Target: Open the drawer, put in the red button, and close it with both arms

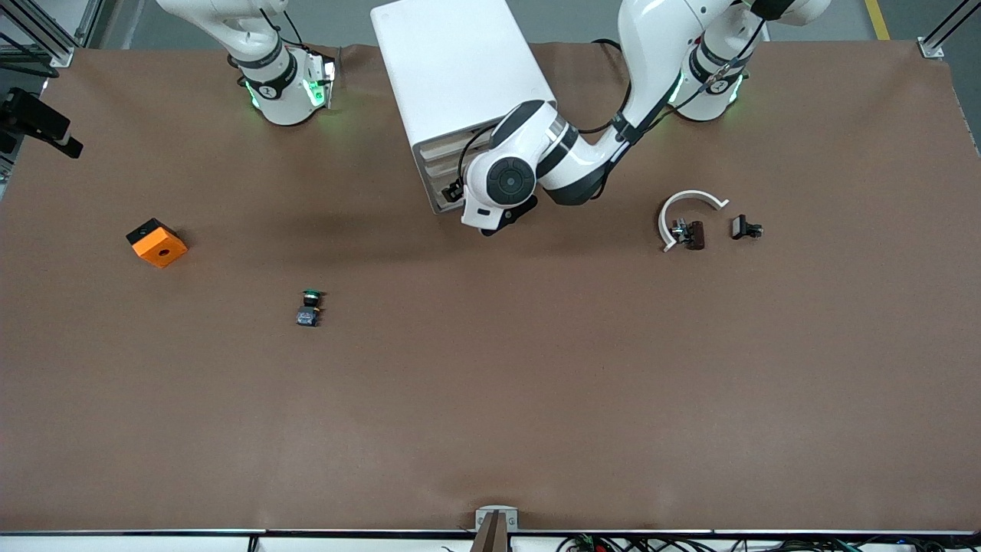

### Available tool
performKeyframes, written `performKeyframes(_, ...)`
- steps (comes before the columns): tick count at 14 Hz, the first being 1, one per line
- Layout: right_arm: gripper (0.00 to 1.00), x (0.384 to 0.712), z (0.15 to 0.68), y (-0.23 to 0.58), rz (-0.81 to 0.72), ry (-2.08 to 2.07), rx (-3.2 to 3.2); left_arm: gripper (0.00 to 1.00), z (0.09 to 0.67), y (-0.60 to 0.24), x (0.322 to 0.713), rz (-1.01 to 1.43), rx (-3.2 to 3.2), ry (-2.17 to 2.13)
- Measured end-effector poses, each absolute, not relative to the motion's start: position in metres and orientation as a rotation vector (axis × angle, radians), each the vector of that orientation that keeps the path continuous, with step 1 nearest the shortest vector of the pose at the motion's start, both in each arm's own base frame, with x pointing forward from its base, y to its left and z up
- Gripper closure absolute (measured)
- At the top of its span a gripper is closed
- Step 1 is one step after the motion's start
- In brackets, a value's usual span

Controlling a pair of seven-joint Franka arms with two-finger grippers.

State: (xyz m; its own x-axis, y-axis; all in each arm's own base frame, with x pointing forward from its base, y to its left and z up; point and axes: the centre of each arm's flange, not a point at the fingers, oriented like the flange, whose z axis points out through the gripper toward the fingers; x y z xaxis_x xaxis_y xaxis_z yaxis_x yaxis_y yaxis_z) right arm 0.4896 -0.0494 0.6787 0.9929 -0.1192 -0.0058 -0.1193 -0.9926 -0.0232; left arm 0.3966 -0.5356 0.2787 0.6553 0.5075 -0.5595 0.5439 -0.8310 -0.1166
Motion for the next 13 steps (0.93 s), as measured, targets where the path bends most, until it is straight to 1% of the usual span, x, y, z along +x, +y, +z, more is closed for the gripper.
performKeyframes(2, 0.00, 0.490, 0.679, -0.046, 0.007, 0.174, -3.135, 0.00, 0.289, -0.532, 0.414, -0.880, 2.780, 0.911)
performKeyframes(3, 0.00, 0.490, 0.679, -0.044, 0.006, 0.168, -3.145, 0.00, 0.293, -0.525, 0.430, -0.843, 2.770, 0.935)
performKeyframes(7, 0.00, 0.490, 0.682, -0.043, -0.004, 0.166, -3.151, 0.00, 0.317, -0.473, 0.510, -0.714, 2.677, 1.071)
performKeyframes(10, 0.00, 0.489, 0.688, -0.043, -0.025, 0.172, -3.151, 0.00, 0.346, -0.421, 0.567, -0.607, 2.617, 1.076)
performKeyframes(11, 0.00, 0.489, 0.689, -0.043, -0.028, 0.173, -3.151, 0.00, 0.359, -0.403, 0.581, -0.581, 2.608, 1.065)
performKeyframes(13, 0.00, 0.489, 0.689, -0.043, -0.029, 0.174, -3.151, 0.00, 0.384, -0.369, 0.594, -0.568, 2.630, 0.998)
